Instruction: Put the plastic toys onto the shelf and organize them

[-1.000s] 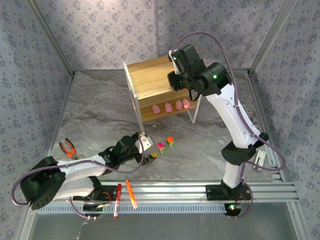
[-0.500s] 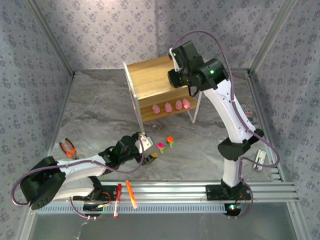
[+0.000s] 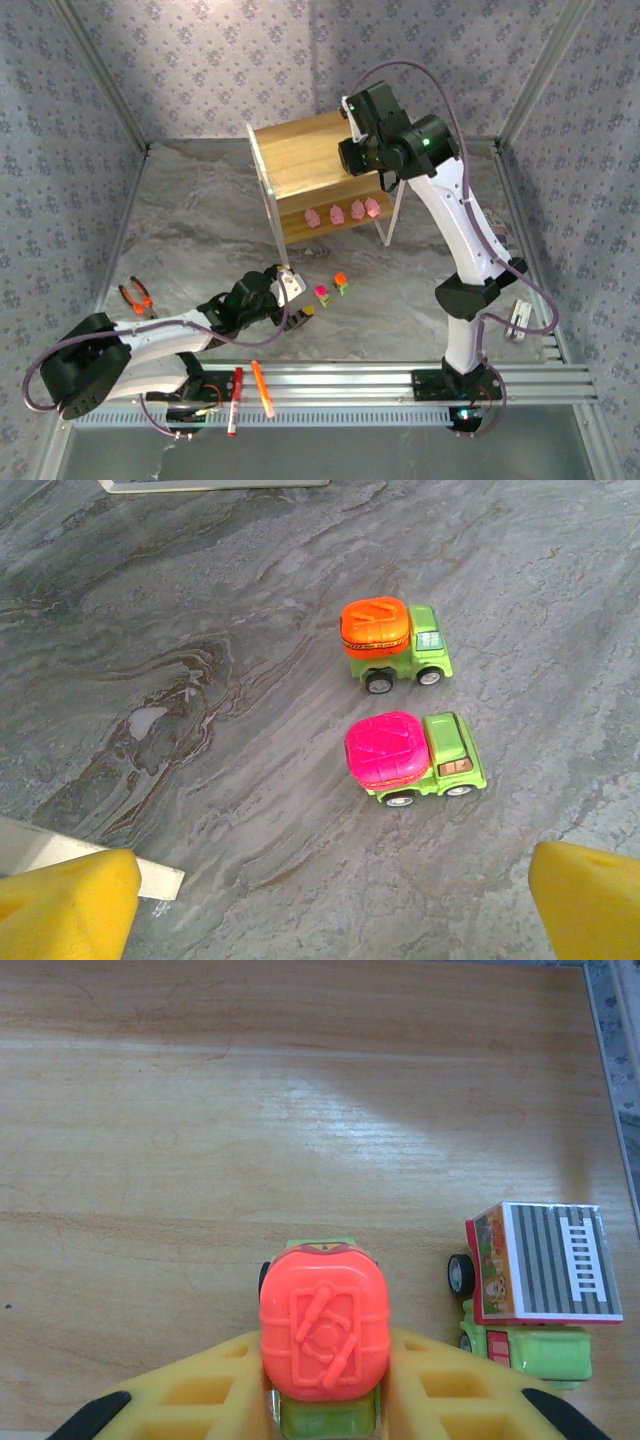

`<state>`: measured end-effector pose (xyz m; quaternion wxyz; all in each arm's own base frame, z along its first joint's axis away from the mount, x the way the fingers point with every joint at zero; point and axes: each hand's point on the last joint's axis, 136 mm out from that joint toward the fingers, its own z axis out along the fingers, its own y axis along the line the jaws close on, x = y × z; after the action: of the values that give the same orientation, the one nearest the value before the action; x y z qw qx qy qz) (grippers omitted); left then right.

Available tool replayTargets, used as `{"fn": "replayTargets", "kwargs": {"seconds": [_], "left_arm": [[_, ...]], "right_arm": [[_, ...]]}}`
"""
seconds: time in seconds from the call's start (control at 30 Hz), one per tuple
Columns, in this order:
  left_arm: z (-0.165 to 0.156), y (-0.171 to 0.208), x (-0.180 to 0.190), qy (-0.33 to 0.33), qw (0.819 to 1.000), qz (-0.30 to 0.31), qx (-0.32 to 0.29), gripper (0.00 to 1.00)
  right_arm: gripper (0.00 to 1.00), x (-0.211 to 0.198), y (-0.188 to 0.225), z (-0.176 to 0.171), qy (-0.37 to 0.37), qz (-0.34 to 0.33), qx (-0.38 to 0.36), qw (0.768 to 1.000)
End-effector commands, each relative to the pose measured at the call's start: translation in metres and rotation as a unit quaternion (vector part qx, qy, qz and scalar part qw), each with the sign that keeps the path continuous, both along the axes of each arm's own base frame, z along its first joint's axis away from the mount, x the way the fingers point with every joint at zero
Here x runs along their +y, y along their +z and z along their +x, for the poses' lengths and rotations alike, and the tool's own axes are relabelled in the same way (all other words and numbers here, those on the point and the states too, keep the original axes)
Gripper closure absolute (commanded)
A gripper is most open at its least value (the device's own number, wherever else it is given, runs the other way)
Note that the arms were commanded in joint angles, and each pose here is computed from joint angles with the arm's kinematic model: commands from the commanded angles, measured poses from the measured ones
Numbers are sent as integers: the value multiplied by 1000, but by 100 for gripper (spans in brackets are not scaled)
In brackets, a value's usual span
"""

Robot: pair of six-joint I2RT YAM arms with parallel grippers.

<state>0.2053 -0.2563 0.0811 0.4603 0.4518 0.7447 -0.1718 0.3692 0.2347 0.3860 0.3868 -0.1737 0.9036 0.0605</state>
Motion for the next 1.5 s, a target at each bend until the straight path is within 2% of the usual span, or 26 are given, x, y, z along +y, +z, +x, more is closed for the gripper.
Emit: {"fn": "replayTargets", "kwargs": {"seconds": [0.0, 0.83, 1.2, 1.47], "left_arm": [[1, 9, -3, -8, 1000, -13, -14, 0], [1, 9, -2, -7, 1000, -14, -15, 0], [1, 10, -3, -8, 1000, -14, -15, 0], [1, 9, -3, -8, 1000, -13, -13, 0]], "right_arm": [[70, -3, -4, 1, 4, -9, 8, 1000], [68, 0, -19, 5, 3, -13, 27, 1000], [58, -2, -18, 7, -1, -13, 24, 1000], [57, -2, -14, 7, 1, -11, 17, 1000]]}}
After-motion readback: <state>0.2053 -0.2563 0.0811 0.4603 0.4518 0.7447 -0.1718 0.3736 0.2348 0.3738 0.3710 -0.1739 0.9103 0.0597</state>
